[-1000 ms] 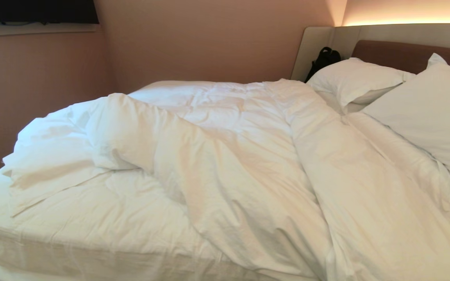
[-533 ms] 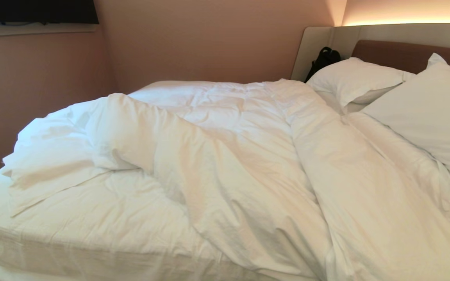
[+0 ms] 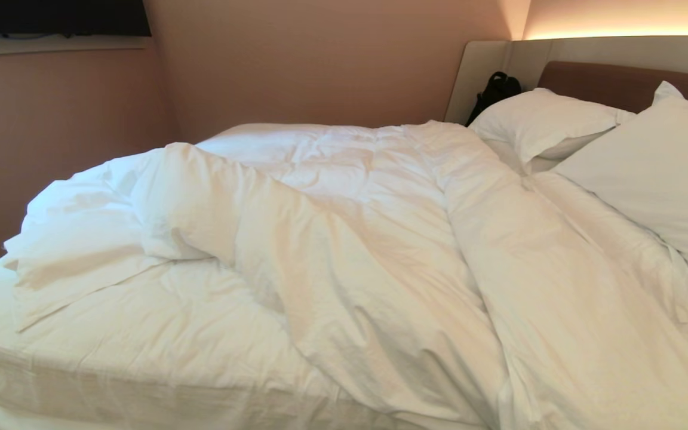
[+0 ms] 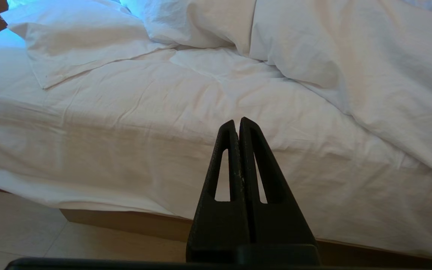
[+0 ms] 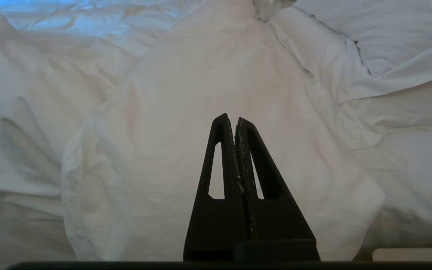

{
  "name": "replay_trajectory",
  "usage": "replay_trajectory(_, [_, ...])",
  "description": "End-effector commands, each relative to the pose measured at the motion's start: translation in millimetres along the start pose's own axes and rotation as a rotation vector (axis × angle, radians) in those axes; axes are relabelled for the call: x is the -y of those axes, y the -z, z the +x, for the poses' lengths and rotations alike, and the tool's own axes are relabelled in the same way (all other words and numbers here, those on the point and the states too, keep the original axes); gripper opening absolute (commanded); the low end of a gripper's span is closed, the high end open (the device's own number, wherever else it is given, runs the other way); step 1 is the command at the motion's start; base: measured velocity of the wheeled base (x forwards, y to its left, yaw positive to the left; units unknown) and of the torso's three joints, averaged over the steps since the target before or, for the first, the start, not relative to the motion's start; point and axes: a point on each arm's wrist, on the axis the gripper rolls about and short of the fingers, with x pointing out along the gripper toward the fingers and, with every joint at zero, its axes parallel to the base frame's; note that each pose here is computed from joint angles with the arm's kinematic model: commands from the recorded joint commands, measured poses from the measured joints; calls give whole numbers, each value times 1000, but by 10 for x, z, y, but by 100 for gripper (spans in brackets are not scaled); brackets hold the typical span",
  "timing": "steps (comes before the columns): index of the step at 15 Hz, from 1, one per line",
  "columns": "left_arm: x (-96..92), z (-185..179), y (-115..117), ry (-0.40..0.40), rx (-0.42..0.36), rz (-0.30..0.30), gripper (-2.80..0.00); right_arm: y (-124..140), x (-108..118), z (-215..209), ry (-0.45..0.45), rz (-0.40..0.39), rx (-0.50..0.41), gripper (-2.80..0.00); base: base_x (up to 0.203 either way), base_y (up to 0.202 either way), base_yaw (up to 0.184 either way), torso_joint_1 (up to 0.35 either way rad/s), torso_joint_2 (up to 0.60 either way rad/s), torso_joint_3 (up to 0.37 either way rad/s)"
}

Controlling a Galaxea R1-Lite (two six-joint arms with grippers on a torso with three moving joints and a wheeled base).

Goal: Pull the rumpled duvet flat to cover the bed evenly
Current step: Flatten the corners of the folded blanket

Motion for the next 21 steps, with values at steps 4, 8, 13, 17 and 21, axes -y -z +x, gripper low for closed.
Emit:
replay_trajectory(4, [0, 1, -1, -1, 0, -1, -280, 122, -19, -2, -77, -8, -100, -280, 0, 0, 0, 0, 0, 0])
replay_trajectory(8, [0, 1, -1, -1, 0, -2, -280, 108, -18, 0, -71, 40, -85, -280, 0, 0, 0, 0, 0, 0])
replay_trajectory(13, [0, 1, -1, -1, 0, -1, -280, 109, -18, 0, -71, 40, -86, -280, 0, 0, 0, 0, 0, 0])
replay_trajectory(17, [0, 1, 1, -1, -1, 5, -280, 110, -18, 0, -71, 41, -87, -280, 0, 0, 0, 0, 0, 0])
replay_trajectory(21, [0, 1, -1, -1, 0, 5, -280, 110, -18, 0, -71, 40, -87, -280, 0, 0, 0, 0, 0, 0])
